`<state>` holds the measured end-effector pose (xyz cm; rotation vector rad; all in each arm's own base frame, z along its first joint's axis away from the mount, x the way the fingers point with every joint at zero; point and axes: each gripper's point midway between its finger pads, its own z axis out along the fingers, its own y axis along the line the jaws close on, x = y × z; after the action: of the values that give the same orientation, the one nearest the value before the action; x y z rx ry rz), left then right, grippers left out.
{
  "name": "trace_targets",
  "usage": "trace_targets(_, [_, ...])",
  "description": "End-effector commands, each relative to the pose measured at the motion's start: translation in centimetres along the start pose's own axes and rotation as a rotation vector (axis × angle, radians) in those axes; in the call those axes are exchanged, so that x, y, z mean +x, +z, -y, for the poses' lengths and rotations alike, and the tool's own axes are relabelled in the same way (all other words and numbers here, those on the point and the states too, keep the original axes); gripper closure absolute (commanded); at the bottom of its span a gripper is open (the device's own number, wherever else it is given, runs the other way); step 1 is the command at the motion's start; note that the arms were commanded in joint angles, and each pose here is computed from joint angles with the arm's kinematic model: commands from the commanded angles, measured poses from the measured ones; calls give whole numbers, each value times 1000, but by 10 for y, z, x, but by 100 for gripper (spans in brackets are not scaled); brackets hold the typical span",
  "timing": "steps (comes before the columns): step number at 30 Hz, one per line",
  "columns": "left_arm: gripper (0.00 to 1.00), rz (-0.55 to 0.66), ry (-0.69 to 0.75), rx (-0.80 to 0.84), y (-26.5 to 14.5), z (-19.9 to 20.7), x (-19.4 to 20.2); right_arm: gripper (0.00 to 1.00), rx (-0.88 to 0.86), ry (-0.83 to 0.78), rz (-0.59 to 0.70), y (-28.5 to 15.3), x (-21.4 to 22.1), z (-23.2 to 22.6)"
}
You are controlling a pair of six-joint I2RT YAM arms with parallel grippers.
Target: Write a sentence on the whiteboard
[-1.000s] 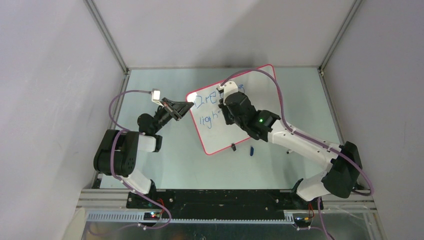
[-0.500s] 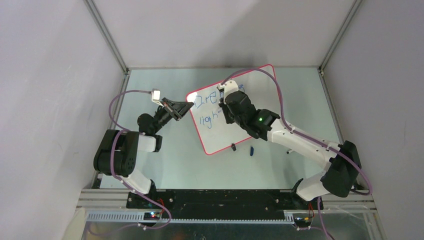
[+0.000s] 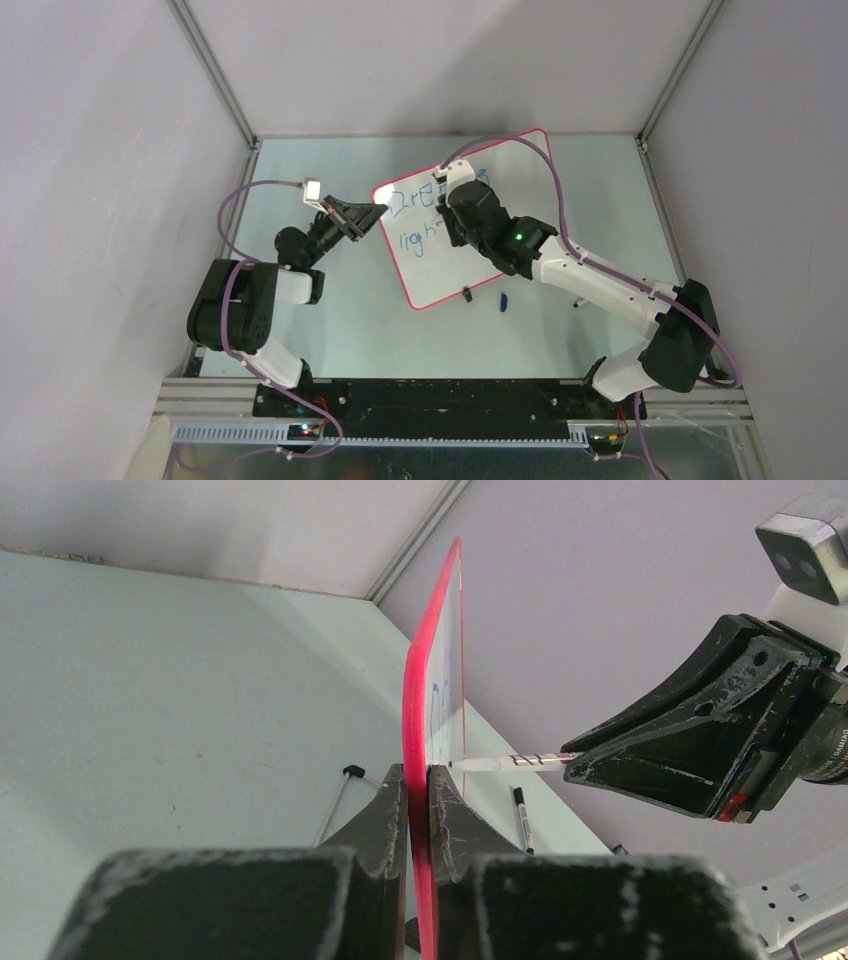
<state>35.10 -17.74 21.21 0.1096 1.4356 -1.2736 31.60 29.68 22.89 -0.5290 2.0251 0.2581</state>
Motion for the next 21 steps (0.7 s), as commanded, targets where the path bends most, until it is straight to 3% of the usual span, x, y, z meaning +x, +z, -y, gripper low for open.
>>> trace_targets(1, [100, 25, 118, 41, -1, 11, -6, 100, 6, 13, 8, -2, -11, 1])
trace_targets(21, [100, 28, 123, 40, -2, 12, -7, 100, -3, 24, -76, -15, 22, 1])
